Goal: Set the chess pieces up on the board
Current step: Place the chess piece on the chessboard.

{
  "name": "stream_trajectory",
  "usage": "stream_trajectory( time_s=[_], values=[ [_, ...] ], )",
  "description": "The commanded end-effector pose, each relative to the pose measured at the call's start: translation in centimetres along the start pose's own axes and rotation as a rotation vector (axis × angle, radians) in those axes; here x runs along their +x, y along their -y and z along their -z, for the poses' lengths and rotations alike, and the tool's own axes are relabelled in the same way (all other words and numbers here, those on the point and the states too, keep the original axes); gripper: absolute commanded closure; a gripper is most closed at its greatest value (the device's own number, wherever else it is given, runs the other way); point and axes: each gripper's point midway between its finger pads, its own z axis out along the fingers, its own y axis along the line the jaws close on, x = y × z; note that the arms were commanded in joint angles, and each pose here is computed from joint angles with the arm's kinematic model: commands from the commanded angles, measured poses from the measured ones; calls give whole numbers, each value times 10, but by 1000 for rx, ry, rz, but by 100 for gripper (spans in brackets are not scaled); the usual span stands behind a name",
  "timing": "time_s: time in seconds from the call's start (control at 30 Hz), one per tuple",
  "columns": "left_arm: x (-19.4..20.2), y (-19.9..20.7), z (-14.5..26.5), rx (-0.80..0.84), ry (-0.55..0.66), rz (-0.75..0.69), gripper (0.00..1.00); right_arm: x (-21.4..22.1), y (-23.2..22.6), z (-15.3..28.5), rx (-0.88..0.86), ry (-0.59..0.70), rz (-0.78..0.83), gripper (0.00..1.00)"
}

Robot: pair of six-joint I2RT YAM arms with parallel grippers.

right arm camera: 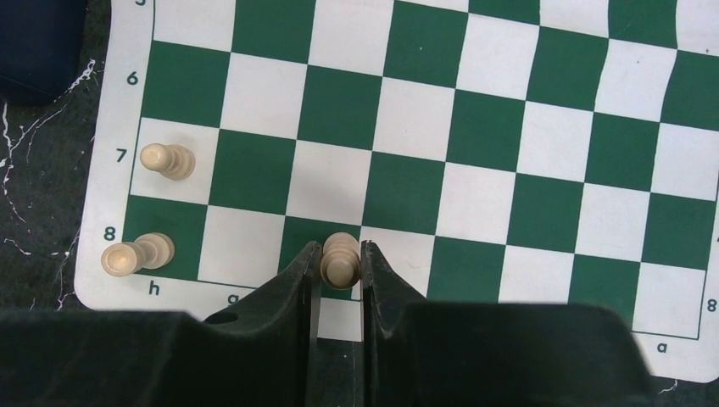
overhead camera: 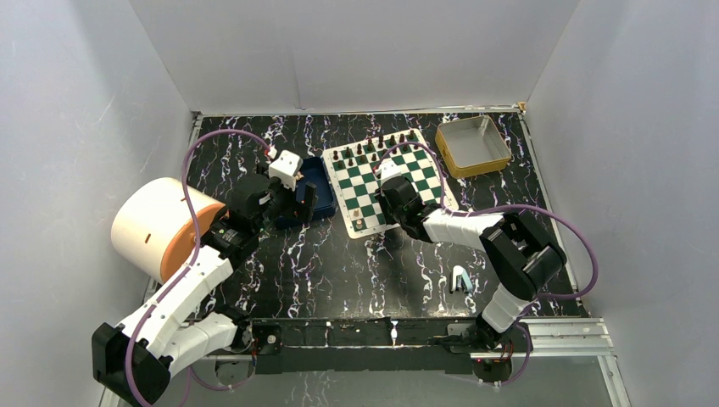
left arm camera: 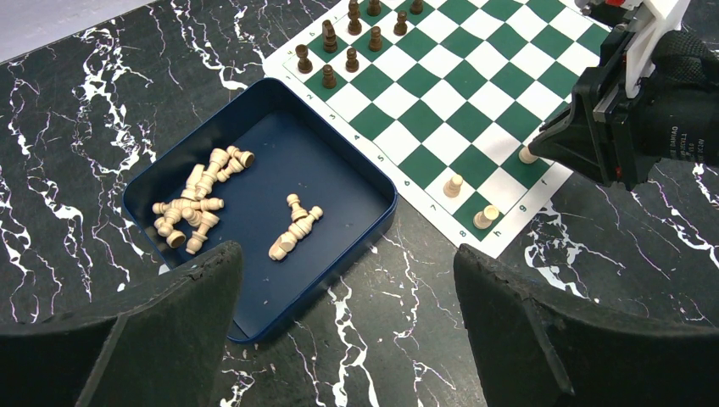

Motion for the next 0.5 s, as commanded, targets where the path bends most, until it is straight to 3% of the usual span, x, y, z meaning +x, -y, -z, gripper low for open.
stream_trajectory(
  time_s=[0.0,0.47],
  values=[
    [-10,-1,4,-9,33,-9,8,-3,4,-1,47,-19,2,82],
    [-11,-1,5,-8,38,-9,8,-8,23,5,141,-38,-3,82]
  ],
)
